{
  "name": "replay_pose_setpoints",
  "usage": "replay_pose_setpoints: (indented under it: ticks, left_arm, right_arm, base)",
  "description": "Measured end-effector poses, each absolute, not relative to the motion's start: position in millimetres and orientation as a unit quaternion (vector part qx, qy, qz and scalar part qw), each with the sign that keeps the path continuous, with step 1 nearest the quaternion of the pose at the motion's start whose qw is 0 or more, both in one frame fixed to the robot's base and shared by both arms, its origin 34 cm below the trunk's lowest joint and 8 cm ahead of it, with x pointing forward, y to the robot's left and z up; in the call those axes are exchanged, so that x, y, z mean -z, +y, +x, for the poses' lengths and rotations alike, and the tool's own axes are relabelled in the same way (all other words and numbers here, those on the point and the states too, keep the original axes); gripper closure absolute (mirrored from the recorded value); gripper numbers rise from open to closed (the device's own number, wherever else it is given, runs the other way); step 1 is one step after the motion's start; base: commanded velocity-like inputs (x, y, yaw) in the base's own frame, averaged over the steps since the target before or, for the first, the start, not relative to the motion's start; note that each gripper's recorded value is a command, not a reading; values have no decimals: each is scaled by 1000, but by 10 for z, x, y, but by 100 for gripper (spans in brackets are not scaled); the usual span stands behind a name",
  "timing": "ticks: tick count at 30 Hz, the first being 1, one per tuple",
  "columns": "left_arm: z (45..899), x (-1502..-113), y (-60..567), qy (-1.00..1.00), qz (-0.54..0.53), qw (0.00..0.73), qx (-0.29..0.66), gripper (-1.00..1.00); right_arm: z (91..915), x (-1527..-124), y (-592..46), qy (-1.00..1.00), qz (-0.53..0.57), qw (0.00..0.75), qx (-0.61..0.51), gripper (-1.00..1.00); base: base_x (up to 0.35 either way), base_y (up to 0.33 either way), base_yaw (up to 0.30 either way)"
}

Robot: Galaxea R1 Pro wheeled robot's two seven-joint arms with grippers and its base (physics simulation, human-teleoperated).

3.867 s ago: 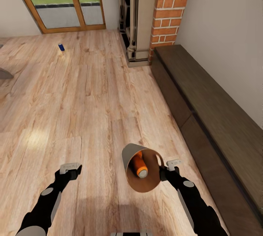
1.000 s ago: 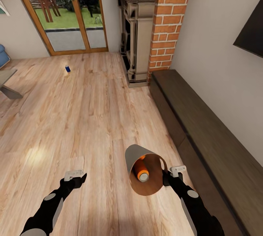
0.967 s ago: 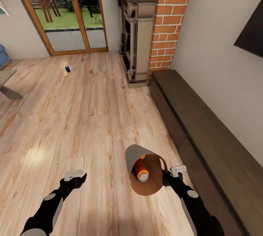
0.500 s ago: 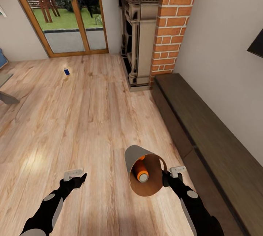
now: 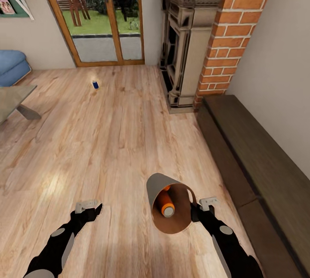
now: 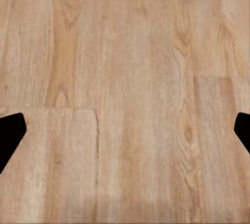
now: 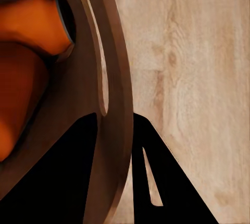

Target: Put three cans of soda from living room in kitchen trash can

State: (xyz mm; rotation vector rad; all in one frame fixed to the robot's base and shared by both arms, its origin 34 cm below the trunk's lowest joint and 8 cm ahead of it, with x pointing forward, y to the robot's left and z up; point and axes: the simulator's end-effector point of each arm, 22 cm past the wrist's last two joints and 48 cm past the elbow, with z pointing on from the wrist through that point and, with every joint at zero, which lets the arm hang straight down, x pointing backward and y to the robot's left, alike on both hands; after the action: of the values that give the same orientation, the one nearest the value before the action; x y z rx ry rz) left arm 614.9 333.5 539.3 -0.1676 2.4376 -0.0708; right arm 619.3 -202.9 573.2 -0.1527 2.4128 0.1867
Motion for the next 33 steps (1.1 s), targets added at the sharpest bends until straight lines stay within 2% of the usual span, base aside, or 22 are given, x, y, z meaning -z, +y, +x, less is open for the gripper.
replay_pose_setpoints:
  ticks: [6,18,33]
  left_arm:
    - [6167,-5417,3335,936,-65,345,27,-100]
    - [6197,-5648,3347,934,-67,351,23,-100]
    - [6245,-5963,3341,931,-66,359,24,-100]
  right_arm:
    - [6160,-5706,-2020,933,-59,347,-73,100]
    - [6175,-5926,-2016,932,-59,350,-74,100]
    - [6220,-6244,-2020,928,-59,360,-73,100]
  base:
    - [179,126,236]
    - [14,10,202]
    - [0,0,90]
